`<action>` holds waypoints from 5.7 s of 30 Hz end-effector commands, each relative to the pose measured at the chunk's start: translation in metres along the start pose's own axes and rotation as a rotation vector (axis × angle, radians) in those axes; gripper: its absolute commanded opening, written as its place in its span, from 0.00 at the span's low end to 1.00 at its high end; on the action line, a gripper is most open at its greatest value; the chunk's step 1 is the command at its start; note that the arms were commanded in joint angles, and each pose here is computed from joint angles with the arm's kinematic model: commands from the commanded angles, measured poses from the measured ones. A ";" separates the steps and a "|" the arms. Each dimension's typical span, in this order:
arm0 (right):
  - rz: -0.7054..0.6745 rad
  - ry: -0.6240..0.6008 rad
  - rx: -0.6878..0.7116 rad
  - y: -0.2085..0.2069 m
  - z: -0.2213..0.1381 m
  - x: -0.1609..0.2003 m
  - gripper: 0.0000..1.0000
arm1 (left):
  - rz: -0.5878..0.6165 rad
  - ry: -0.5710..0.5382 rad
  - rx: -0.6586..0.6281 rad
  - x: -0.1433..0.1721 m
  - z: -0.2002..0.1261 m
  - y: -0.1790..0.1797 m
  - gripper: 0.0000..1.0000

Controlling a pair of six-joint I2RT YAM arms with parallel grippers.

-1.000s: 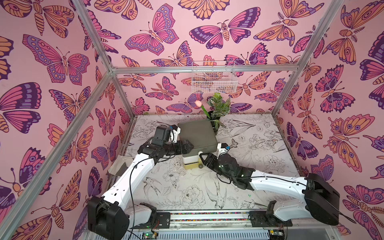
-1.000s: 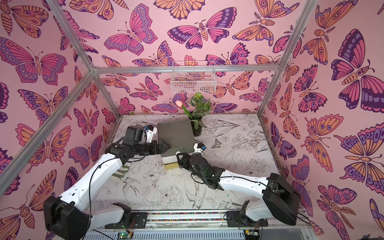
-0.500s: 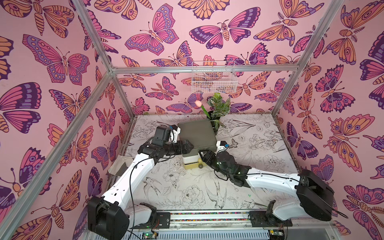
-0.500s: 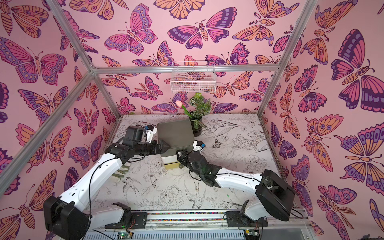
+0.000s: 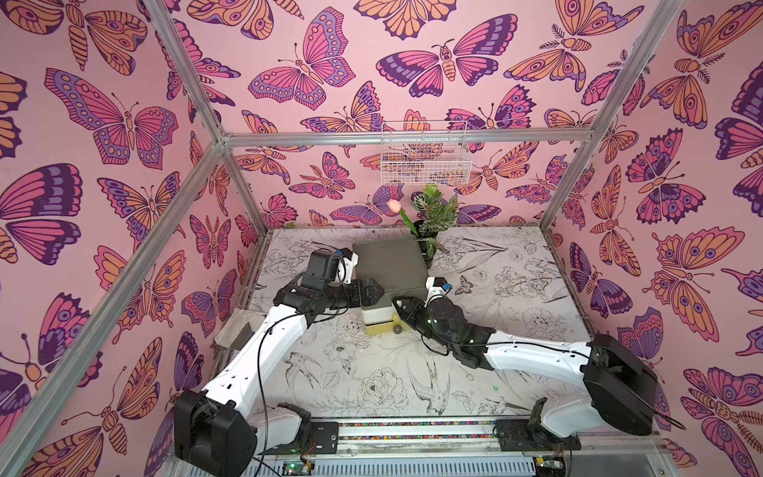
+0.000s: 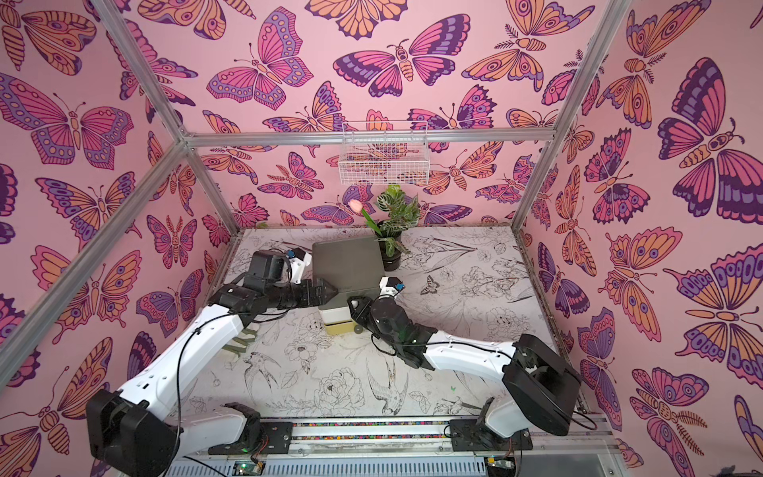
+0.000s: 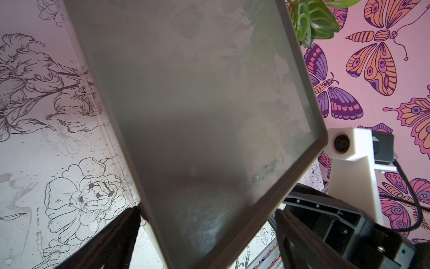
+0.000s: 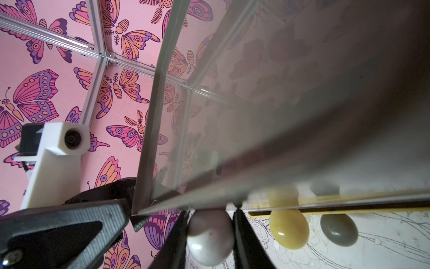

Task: Take the keys out of the drawer
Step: Open the drawer in the storage box, then pick up the key from the drawer.

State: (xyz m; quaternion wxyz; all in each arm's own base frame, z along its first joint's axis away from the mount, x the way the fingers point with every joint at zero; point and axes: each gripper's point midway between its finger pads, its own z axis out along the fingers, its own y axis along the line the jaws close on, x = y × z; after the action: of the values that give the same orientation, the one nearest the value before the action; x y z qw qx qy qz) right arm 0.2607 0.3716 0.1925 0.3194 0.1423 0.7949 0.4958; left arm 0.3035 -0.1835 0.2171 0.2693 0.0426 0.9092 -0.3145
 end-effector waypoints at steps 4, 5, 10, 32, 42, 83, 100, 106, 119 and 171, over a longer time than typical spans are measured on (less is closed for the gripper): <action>0.008 0.020 0.021 -0.001 0.000 -0.002 0.32 | 0.016 0.018 -0.001 0.006 -0.001 -0.001 0.96; 0.009 0.028 0.028 -0.004 -0.003 -0.001 0.31 | 0.017 0.018 -0.002 0.006 0.000 0.000 0.96; 0.001 0.064 0.041 -0.010 -0.022 0.010 0.29 | 0.018 0.021 -0.015 0.007 0.002 0.002 0.96; -0.079 0.085 0.073 -0.011 -0.088 0.047 0.29 | 0.015 0.086 -0.036 0.008 0.025 0.010 0.95; -0.099 0.119 0.066 -0.011 -0.101 0.069 0.29 | 0.020 0.089 -0.051 0.012 0.026 0.014 0.95; -0.458 0.142 0.229 0.031 -0.207 -0.003 0.86 | 0.017 -0.084 -0.041 0.001 -0.026 -0.004 0.95; -0.435 0.659 0.289 0.066 -0.101 0.025 0.87 | -0.064 -0.119 -0.070 -0.001 -0.043 -0.006 0.94; -0.443 0.796 0.339 0.053 -0.088 0.051 0.86 | 0.044 -0.085 -0.119 -0.029 -0.032 -0.010 0.94; -0.430 0.924 0.431 0.027 -0.081 0.076 0.86 | 0.102 0.033 -0.139 -0.027 0.015 -0.003 0.94; -0.670 0.501 0.458 0.037 -0.020 0.038 0.70 | 0.091 0.016 -0.196 -0.012 0.013 0.015 0.94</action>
State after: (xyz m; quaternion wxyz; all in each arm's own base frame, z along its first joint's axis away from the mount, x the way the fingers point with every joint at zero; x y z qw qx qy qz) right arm 0.2054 0.3823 0.2191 0.1862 -0.1723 0.9467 0.1984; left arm 0.3289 -0.1800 0.2098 0.2782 0.0584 0.9342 -0.2155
